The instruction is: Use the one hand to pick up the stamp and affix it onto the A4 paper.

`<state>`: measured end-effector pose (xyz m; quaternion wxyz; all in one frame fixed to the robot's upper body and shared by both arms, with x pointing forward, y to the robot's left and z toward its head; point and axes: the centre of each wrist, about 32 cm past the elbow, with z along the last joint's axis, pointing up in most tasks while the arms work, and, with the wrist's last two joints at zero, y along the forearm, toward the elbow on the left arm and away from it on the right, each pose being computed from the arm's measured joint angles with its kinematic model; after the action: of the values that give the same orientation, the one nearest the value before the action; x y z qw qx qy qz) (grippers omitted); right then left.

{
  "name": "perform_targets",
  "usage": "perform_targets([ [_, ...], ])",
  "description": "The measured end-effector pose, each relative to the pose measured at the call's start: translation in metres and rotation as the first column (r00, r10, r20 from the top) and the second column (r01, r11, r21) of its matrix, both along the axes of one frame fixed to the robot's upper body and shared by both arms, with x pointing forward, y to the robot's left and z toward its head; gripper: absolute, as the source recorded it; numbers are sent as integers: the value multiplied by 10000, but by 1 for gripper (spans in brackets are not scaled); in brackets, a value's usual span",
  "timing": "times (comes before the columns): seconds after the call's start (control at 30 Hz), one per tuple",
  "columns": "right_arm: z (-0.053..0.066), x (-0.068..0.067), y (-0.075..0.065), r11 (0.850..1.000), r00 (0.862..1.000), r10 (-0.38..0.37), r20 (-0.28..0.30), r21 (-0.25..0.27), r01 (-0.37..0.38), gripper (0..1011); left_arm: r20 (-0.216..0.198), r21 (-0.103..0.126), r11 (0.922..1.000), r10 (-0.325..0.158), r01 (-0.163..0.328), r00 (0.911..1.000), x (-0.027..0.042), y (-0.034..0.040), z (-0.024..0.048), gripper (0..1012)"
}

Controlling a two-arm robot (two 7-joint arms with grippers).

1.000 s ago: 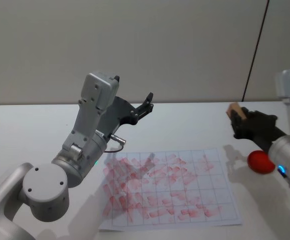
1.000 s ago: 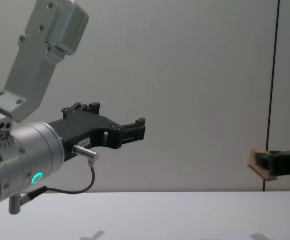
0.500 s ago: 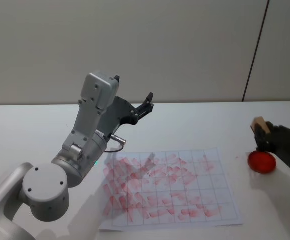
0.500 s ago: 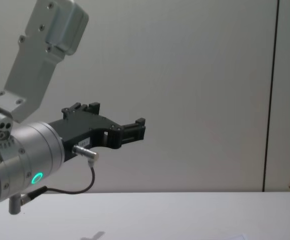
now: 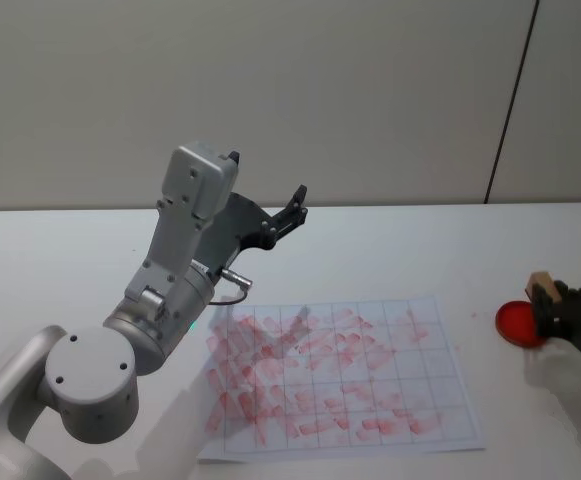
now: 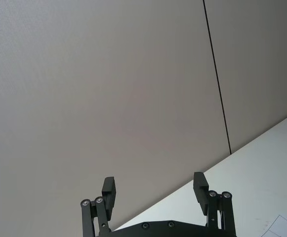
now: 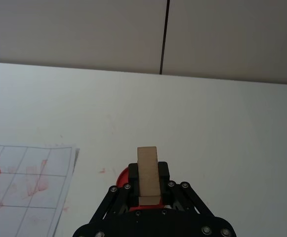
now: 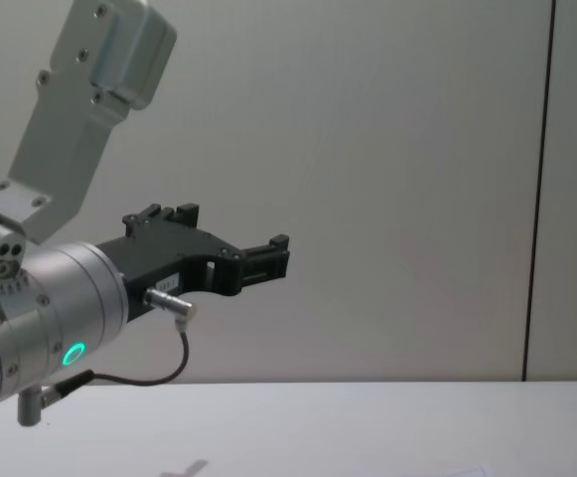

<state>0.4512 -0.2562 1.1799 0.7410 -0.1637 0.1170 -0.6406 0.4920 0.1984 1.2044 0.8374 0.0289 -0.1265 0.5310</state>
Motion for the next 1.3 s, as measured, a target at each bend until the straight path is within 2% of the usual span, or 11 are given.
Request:
perform_targets([
  [0.3,-170,42,-52,10000,9998,35,-207,-9,-35,213,0,0,10000,0,0,10000,0,0,0,1001],
  [0.57,-260,102,-53,9997,9998,214,-48,73,-214,225,0,0,10000,0,0,10000,0,0,0,1001],
  [0.6,-272,116,-50,9997,9997,248,-19,90,-248,268,0,0,10000,1,-1,10000,0,0,0,1001],
  [0.67,-281,129,-47,9996,9996,279,10,105,-279,288,0,0,10000,0,0,10000,0,0,0,1001],
  [0.73,-294,145,-43,9994,9994,330,53,122,-331,389,0,0,10000,0,0,10000,0,0,0,1001],
  [0.83,-302,159,-38,9992,9993,374,98,152,-376,448,-1,0,10000,0,0,10000,0,0,0,1001],
  [1.07,-297,178,-35,9987,9982,448,393,244,-457,701,0,0,10000,0,0,10000,0,0,0,1001],
  [1.27,-244,170,-43,9980,9939,512,972,306,-544,843,0,0,10000,0,0,10000,0,0,0,1001],
  [1.3,-225,164,-48,9979,9920,534,1141,309,-573,892,0,0,10000,1,-1,10000,0,0,0,1001],
])
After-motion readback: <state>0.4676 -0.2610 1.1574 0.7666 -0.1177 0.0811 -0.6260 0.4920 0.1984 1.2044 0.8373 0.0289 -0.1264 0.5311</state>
